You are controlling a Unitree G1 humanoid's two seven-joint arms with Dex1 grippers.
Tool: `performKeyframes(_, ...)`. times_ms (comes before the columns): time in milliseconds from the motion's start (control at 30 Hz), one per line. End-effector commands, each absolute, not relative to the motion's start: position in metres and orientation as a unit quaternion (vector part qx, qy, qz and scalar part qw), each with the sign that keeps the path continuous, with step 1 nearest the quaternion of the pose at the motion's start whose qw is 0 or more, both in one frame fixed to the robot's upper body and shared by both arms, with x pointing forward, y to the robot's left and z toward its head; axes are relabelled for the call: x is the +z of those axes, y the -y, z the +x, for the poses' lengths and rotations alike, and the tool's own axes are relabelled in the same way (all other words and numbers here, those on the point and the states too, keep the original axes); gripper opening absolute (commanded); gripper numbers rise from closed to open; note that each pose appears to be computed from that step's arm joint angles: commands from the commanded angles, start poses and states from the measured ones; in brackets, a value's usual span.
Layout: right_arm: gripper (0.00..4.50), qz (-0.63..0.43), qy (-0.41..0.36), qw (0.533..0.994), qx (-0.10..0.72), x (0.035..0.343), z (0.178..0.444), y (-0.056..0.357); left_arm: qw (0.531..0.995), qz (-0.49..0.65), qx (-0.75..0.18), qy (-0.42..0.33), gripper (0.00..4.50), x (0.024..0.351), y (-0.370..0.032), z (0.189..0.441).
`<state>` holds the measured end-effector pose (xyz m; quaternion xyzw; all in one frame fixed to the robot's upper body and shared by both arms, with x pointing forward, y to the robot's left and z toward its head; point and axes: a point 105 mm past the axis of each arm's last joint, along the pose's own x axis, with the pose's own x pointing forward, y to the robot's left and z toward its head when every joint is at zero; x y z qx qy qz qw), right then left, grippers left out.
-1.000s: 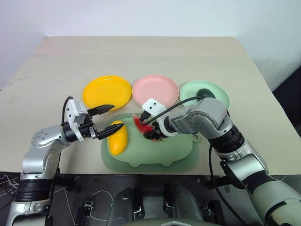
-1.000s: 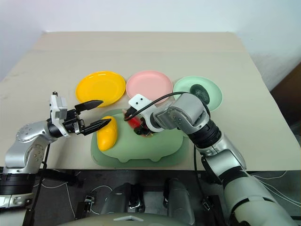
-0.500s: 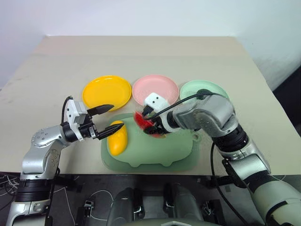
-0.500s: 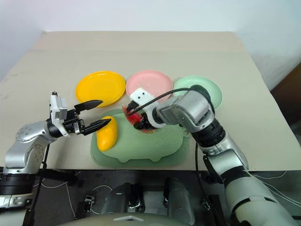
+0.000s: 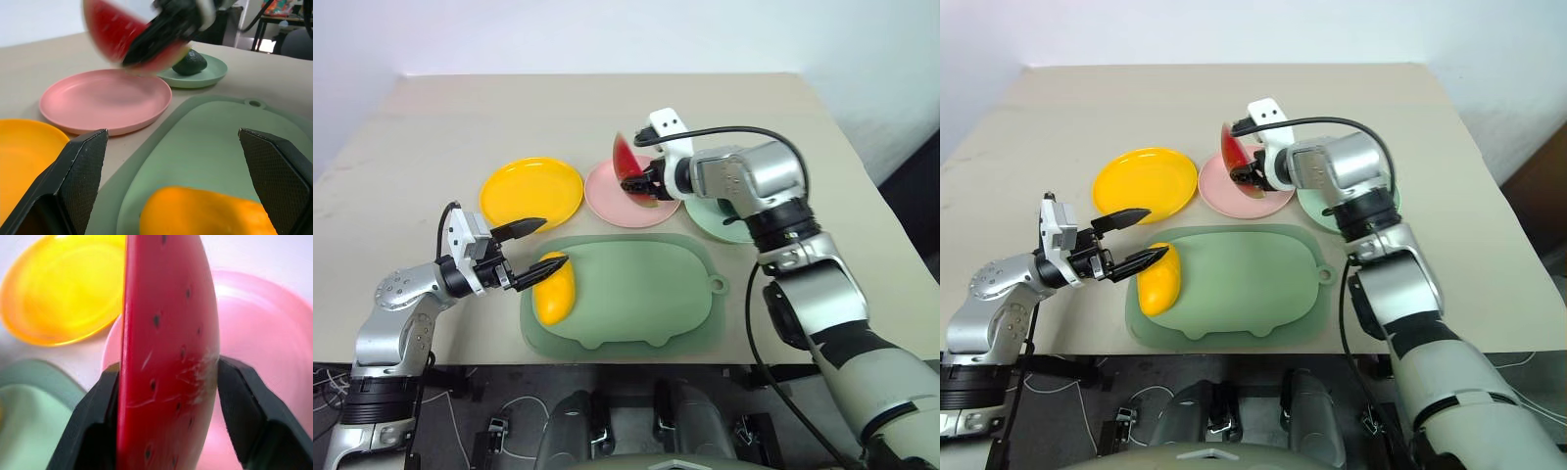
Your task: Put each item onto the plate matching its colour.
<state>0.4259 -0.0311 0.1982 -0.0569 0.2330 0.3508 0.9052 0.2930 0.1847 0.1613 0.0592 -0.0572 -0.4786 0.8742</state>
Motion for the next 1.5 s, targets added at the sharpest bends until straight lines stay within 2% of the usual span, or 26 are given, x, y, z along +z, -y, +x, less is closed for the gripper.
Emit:
performKeyframes(33,2.36,-0.071,-0.201,0.913,0.349,0.207,0.441,0.020,0.873,0.072,-0.476,0.078,4.50,0.172,-0.184,0.289)
performKeyframes(200,2.36,-0.084,-0.222,0.915,0.327,0.180,0.449,0.012,0.876,0.074,-0.471,0.079,4.50,0.173,-0.185,0.286)
performKeyframes(400,4.41,-0.097,-0.221,0.911,0.334,0.175,0.449,0.012,0.879,0.077,-0.464,0.078,4.50,0.174,-0.189,0.284)
performKeyframes(433,4.47,-0.098,-0.217,0.912,0.333,0.177,0.450,0.013,0.879,0.078,-0.464,0.078,4.50,0.174,-0.190,0.284)
performKeyframes(567,4.47,-0.100,-0.189,0.919,0.331,0.197,0.454,0.026,0.878,0.078,-0.465,0.078,4.50,0.175,-0.189,0.283)
performKeyframes(667,4.47,-0.084,-0.152,0.919,0.354,0.220,0.446,0.033,0.878,0.078,-0.466,0.078,4.50,0.177,-0.189,0.283)
performKeyframes(767,4.47,-0.060,-0.094,0.914,0.391,0.240,0.421,0.040,0.878,0.079,-0.467,0.076,4.50,0.177,-0.190,0.282)
performKeyframes(867,4.47,-0.034,-0.066,0.910,0.408,0.243,0.396,0.048,0.878,0.079,-0.467,0.074,4.50,0.177,-0.192,0.282)
performKeyframes(1067,4.47,0.004,-0.059,0.891,0.449,0.224,0.347,0.067,0.871,0.084,-0.480,0.063,4.50,0.177,-0.198,0.281)
performKeyframes(1167,4.47,0.029,-0.043,0.867,0.495,0.220,0.315,0.072,0.858,0.086,-0.505,0.046,4.50,0.177,-0.200,0.276)
performKeyframes(1300,4.47,0.005,-0.051,0.834,0.549,0.209,0.282,0.069,0.841,0.095,-0.531,0.030,4.50,0.179,-0.208,0.268)
performKeyframes(1367,4.47,-0.012,-0.054,0.829,0.557,0.204,0.274,0.068,0.837,0.099,-0.539,0.018,4.50,0.178,-0.213,0.265)
performKeyframes(1500,4.47,-0.048,-0.082,0.844,0.528,0.182,0.278,0.076,0.835,0.107,-0.540,-0.002,4.50,0.175,-0.218,0.260)
